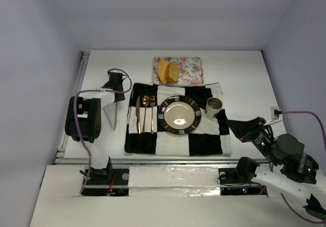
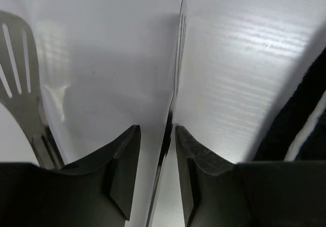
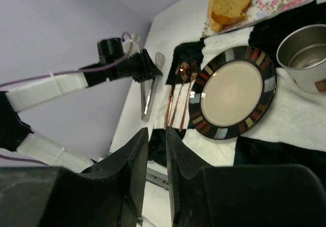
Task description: Place the bread
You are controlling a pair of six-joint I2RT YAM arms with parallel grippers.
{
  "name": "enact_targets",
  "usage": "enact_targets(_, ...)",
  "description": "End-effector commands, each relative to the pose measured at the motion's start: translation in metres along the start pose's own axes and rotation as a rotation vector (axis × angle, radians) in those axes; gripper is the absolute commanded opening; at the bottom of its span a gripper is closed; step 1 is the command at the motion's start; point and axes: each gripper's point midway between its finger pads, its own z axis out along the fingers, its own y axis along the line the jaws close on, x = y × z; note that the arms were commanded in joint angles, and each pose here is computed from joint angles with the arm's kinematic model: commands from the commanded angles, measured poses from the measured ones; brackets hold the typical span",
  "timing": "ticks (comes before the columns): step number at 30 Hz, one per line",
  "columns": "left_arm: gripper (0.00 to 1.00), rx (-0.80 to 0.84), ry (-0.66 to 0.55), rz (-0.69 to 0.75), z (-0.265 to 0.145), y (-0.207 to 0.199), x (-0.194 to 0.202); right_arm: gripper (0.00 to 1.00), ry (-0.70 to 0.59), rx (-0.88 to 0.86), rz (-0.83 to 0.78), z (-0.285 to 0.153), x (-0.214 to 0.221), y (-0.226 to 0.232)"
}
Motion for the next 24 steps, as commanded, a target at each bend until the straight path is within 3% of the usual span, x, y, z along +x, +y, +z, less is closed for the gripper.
enact_targets(1,0.31,-0.009,-0.074,0.005,0.004,-0.002,-0.032,0.27,0.035,-0.017,0.006,0.01,0.012,0.007)
enact_targets(4,0.16,-0.024,-0.056,0.016,0.015,-0.003,-0.028,0.28,0.052,-0.01,-0.001,0.017,0.019,0.008)
enact_targets(5,0.0,-0.03,-0.06,0.015,0.016,-0.003,-0.031,0.29,0.065,-0.017,-0.004,0.019,0.023,0.01)
enact_targets(10,0.0,-0.023,-0.129,-0.031,-0.005,-0.001,-0.057,0.46,0.136,-0.054,-0.032,0.037,0.046,0.025)
enact_targets(13,0.0,0.055,-0.241,-0.103,-0.046,-0.007,-0.094,0.63,0.178,-0.093,-0.05,0.05,0.058,0.039)
enact_targets(17,0.0,0.222,-0.43,-0.2,-0.131,-0.013,-0.139,0.81,0.273,-0.143,-0.084,0.077,0.091,0.059)
enact_targets(20,0.0,0.37,-0.485,-0.241,-0.174,-0.024,-0.142,0.95,0.275,-0.207,-0.059,0.094,0.097,0.081)
enact_targets(21,0.0,0.507,-0.552,-0.238,-0.213,-0.035,-0.149,1.0,0.296,-0.248,-0.05,0.102,0.107,0.092)
enact_targets(24,0.0,0.823,-0.607,-0.26,-0.279,-0.062,-0.137,1.0,0.304,-0.345,-0.01,0.119,0.116,0.121)
